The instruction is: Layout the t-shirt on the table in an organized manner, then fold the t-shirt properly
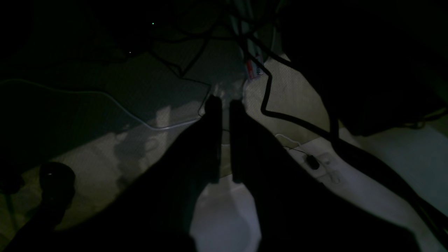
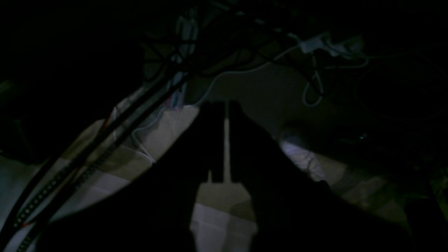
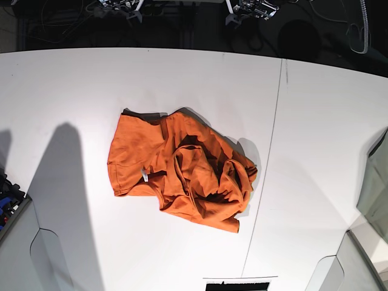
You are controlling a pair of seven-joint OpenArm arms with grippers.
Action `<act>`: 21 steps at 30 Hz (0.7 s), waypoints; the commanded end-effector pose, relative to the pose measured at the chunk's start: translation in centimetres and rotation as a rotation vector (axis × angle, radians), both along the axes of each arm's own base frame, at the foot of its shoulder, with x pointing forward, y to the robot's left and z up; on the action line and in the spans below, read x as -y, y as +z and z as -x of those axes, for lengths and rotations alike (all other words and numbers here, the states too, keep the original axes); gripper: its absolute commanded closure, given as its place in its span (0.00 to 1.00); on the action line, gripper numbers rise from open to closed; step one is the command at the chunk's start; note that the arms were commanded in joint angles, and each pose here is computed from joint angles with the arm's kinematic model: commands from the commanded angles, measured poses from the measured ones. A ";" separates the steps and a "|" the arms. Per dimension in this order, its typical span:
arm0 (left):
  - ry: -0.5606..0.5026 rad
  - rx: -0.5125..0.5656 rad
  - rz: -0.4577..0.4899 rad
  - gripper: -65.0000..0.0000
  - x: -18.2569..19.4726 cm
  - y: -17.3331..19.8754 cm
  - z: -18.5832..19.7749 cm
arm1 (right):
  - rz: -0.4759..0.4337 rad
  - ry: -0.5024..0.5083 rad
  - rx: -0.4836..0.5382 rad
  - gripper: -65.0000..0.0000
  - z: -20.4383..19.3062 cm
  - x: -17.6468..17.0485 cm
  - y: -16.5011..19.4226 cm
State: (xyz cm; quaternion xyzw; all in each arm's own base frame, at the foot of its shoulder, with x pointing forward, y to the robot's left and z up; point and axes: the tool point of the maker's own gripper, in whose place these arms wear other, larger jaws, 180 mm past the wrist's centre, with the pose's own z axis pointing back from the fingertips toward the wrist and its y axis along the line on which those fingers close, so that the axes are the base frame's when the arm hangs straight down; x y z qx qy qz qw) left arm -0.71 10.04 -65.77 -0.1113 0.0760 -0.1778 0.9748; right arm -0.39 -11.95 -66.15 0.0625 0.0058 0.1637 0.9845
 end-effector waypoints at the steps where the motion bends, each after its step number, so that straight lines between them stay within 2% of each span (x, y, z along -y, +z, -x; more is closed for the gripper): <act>1: -0.002 0.004 0.011 0.93 0.2 0.0 -0.3 | -0.006 -0.001 0.000 0.97 -0.1 0.1 0.0; 21: -0.001 -0.013 0.010 0.93 0.2 0.1 0.8 | -0.006 -0.001 0.000 0.97 -0.1 0.1 0.0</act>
